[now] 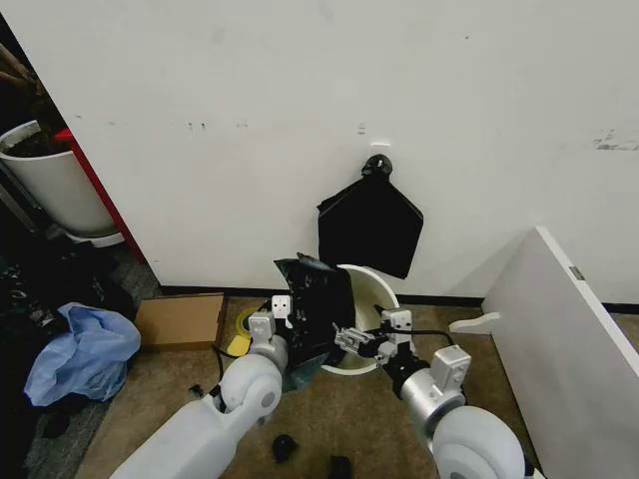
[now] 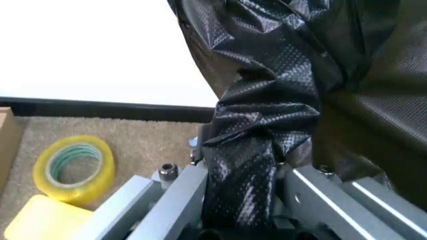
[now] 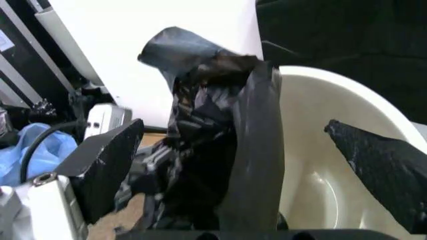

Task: Place the garbage bag over the trash bin.

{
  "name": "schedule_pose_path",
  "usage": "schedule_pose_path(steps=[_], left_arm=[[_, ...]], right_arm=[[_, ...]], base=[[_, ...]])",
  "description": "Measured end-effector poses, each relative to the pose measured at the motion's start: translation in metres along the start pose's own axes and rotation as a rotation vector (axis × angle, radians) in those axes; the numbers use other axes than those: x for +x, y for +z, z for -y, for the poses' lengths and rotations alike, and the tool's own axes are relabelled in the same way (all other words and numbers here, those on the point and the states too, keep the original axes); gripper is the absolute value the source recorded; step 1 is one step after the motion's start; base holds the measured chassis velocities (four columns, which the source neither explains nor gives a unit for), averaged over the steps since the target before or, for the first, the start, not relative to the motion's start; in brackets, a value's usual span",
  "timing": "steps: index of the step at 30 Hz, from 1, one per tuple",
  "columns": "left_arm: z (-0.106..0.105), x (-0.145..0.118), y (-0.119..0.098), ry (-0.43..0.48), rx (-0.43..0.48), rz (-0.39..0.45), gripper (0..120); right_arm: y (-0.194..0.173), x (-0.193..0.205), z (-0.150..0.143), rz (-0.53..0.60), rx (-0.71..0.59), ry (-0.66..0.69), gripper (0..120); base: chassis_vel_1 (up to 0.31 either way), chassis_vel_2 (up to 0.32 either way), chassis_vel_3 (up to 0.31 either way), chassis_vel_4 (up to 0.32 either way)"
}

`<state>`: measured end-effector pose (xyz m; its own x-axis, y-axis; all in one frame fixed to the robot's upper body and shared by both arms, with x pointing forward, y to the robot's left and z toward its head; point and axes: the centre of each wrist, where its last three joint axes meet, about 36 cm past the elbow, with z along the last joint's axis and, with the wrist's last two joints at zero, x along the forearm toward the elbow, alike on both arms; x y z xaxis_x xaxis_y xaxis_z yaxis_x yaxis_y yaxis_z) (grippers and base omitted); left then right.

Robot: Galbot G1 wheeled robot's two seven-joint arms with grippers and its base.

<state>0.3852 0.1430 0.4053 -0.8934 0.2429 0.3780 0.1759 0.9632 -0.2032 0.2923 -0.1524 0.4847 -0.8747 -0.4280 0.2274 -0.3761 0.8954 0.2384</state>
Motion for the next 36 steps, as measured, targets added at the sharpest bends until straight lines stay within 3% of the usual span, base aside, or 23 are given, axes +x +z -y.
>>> schedule_pose_path(steps=[7,11,23,25,29,36], left_arm=[[0.000,0.011,0.006,0.001,0.008,-0.004,1],[0.000,0.018,0.009,-0.002,0.016,-0.006,1],[-0.004,0.030,0.017,-0.005,0.032,0.002,1],[-0.005,0.033,0.020,-0.002,0.048,0.003,1],[-0.006,0.035,0.022,-0.005,0.065,0.007,1],[-0.017,0.033,0.017,-0.042,0.099,0.021,1]], right_arm=[[0.006,-0.013,0.003,-0.052,-0.035,0.026,77],[0.010,-0.016,0.004,-0.073,-0.048,0.041,58],[0.015,-0.015,0.002,-0.077,-0.048,0.062,19],[0.016,-0.016,0.002,-0.079,-0.046,0.069,7],[0.018,-0.014,0.002,-0.083,-0.043,0.083,0],[0.008,-0.004,0.013,-0.072,-0.013,0.158,0]], base=[[0.000,0.000,0.000,0.000],[0.000,0.000,0.000,0.000],[0.000,0.000,0.000,0.000],[0.000,0.000,0.000,0.000],[0.000,0.000,0.000,0.000],[0.000,0.000,0.000,0.000]])
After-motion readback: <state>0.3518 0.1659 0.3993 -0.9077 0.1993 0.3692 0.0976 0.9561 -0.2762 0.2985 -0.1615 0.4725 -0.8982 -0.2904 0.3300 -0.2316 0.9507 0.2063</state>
